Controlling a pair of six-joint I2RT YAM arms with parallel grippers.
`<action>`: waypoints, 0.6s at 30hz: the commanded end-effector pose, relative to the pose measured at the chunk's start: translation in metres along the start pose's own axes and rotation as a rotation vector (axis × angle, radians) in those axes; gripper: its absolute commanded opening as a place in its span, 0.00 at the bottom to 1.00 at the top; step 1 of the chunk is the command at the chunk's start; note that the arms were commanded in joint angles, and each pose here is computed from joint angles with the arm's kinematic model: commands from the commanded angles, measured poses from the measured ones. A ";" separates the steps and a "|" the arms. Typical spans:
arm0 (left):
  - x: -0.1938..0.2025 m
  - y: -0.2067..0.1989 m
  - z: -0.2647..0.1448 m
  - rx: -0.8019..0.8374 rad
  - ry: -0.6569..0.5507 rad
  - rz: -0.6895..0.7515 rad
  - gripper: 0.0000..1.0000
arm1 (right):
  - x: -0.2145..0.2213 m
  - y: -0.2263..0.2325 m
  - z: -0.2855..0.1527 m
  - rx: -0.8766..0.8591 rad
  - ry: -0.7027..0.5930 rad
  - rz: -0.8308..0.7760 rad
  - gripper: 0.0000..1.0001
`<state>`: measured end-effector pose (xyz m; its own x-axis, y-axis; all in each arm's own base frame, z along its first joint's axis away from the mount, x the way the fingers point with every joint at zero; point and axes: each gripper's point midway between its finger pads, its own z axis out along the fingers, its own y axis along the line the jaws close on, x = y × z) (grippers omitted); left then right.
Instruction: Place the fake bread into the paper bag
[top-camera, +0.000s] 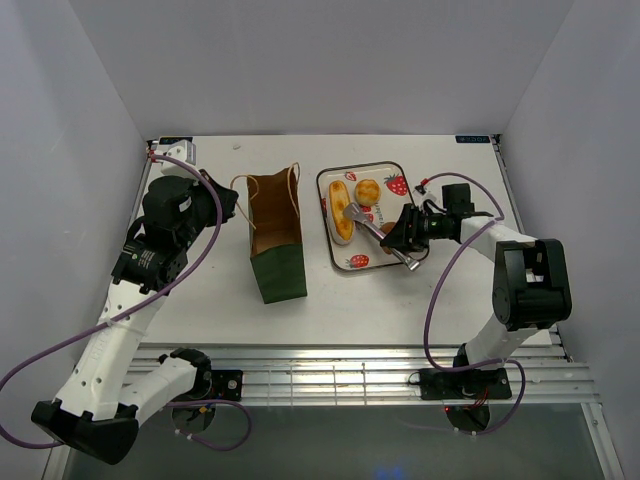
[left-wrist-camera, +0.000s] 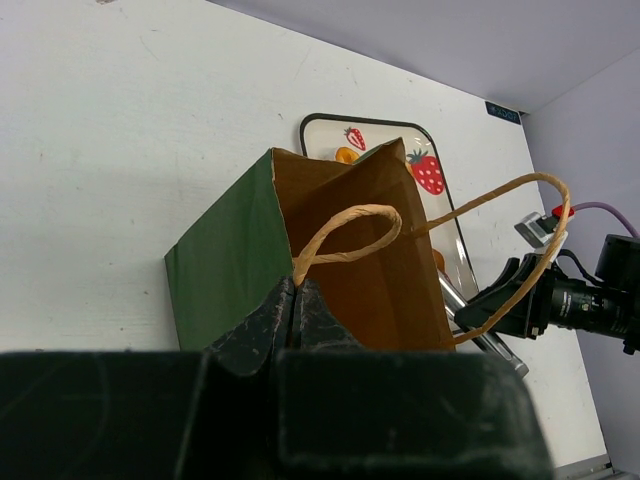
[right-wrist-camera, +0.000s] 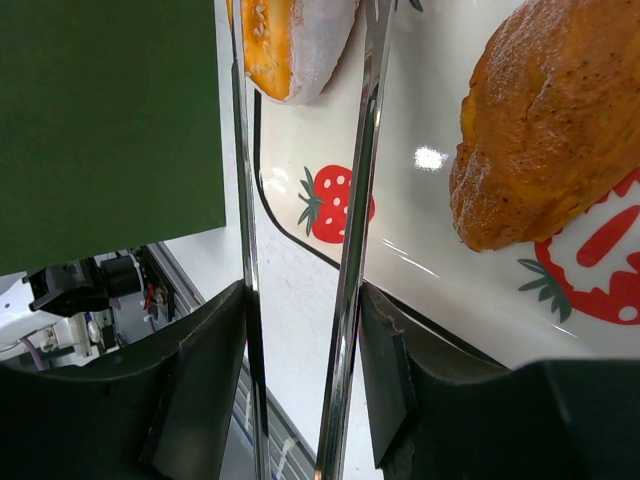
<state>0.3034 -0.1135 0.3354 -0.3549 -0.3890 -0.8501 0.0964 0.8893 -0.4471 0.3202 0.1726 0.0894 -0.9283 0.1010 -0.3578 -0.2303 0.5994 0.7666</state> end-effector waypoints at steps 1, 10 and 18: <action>-0.002 -0.001 -0.004 0.014 -0.007 -0.002 0.00 | -0.002 0.014 -0.001 -0.046 -0.003 -0.047 0.52; 0.000 -0.003 -0.003 0.024 0.000 -0.005 0.00 | 0.020 0.018 -0.002 -0.050 0.010 -0.015 0.51; 0.001 -0.006 -0.002 0.039 0.002 -0.013 0.00 | 0.038 0.014 -0.010 0.019 -0.001 0.030 0.51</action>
<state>0.3025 -0.1173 0.3340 -0.3659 -0.3904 -0.8448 0.1111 0.8829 -0.4562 0.2781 0.1766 0.0790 -0.9486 0.1046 -0.2987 -0.1768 0.6077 0.7742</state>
